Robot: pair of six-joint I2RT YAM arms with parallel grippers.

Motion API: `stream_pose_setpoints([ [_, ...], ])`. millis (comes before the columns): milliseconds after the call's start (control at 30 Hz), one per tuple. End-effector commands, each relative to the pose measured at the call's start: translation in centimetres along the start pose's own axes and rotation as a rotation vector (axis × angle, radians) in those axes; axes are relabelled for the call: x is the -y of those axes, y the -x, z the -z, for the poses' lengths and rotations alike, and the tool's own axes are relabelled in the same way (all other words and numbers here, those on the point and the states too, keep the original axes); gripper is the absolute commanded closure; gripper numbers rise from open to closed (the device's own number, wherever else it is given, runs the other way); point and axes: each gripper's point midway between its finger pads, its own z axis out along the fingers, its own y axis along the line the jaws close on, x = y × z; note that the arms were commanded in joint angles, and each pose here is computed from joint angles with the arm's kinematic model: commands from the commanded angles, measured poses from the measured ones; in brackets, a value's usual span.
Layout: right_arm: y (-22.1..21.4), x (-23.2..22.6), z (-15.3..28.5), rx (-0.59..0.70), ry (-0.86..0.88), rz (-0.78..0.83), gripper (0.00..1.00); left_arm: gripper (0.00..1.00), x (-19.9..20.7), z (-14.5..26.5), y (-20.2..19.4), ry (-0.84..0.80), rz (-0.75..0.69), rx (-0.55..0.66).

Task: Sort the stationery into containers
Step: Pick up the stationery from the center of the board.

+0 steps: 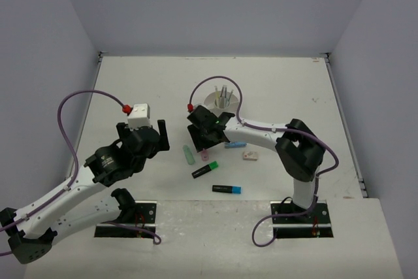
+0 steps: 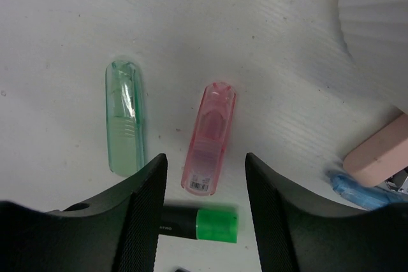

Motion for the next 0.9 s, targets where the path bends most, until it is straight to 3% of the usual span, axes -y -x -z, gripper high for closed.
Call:
stream_pose_setpoints([
  [0, 0.7, -0.2, -0.8, -0.010, -0.034, -0.008, 0.48, 0.00, 0.1, 0.4, 1.3, -0.014, 0.023, 0.033],
  [367, -2.5, 0.0, -2.5, -0.121, -0.060, 0.019, 0.61, 0.00, 0.3, 0.5, 1.3, -0.026, 0.021, 0.034],
  [433, -2.8, -0.1, -2.8, -0.133, -0.056, 0.029, 0.70, 0.00, 0.4, 0.6, 1.5, -0.031, 0.025, 0.036],
  [500, -2.4, -0.3, -2.6, -0.101, -0.030, 0.039, 0.87, 0.00, 0.4, 0.7, 1.3, -0.037, 0.033, 0.025],
  [600, -0.8, -0.3, -1.3, -0.024, -0.017, 0.066, 1.00, 0.00, 1.5, 1.3, 1.5, -0.099, 0.090, 0.006],
  [733, 4.4, -0.9, 4.0, 0.242, 0.046, 0.130, 1.00, 0.00, 3.4, 2.0, 2.4, -0.212, 0.198, 0.038],
  [867, 5.1, -1.9, 9.4, 0.473, 0.210, 0.234, 1.00, 0.00, 6.9, 3.6, 5.1, -0.410, 0.321, 0.101],
])
